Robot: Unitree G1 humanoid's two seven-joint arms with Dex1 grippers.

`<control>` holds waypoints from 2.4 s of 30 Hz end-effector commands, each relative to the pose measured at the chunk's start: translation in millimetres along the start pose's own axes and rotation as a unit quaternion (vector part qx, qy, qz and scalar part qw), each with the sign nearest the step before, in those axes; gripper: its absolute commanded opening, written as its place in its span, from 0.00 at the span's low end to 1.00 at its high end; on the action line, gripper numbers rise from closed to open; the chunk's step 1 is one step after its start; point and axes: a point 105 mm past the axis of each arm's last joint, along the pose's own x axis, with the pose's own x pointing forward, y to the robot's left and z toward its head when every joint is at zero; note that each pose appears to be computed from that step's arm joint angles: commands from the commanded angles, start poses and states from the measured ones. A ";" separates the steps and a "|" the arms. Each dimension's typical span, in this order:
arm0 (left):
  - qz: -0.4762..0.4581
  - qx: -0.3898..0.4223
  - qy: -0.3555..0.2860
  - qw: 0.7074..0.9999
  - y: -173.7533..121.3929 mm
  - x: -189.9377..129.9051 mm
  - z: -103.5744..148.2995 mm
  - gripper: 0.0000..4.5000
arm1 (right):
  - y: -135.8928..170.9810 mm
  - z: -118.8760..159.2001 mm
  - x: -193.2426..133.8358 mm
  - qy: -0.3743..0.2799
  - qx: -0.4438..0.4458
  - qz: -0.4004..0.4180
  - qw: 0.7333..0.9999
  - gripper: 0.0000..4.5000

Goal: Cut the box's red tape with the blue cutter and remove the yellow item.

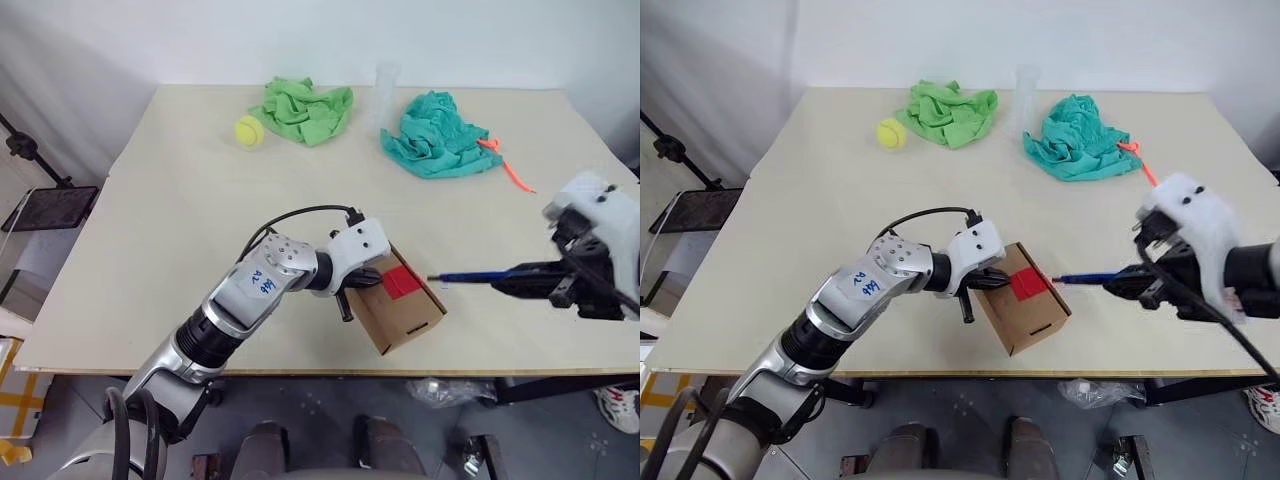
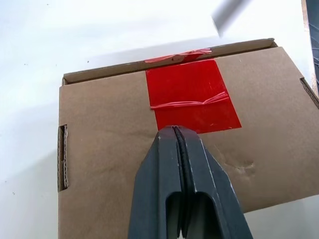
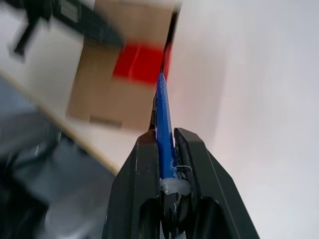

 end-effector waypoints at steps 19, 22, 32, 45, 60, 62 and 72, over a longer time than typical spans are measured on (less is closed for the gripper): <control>0.029 -0.023 -0.005 0.999 20.2 12.1 -6.7 0.00 | -86.3 -107.5 93.4 -0.212 0.084 -0.185 0.956 0.20; 0.043 -0.028 -0.027 0.998 27.8 6.1 1.9 0.00 | -89.7 -108.7 95.3 -0.218 0.080 -0.189 0.954 0.40; 0.046 -0.047 -0.064 0.996 47.2 -27.8 14.7 0.00 | -97.7 -70.0 67.2 -0.226 -0.005 -0.202 0.953 1.00; 0.021 -0.111 -0.027 0.993 47.6 -66.3 -28.9 0.00 | -63.6 -5.8 107.1 -0.178 -0.087 -0.068 0.978 0.63; 0.027 -0.141 -0.024 0.989 14.7 -20.5 -44.4 0.00 | -17.3 -22.8 148.8 -0.078 -0.127 0.090 0.985 0.01; 0.038 -0.145 -0.031 0.988 19.0 -17.3 -42.1 0.00 | -11.5 -22.9 148.3 -0.074 -0.125 0.098 0.985 0.01; 0.075 -0.131 -0.043 0.988 44.1 -8.4 -37.2 0.00 | 3.4 -15.8 151.4 -0.080 -0.116 0.097 0.985 0.01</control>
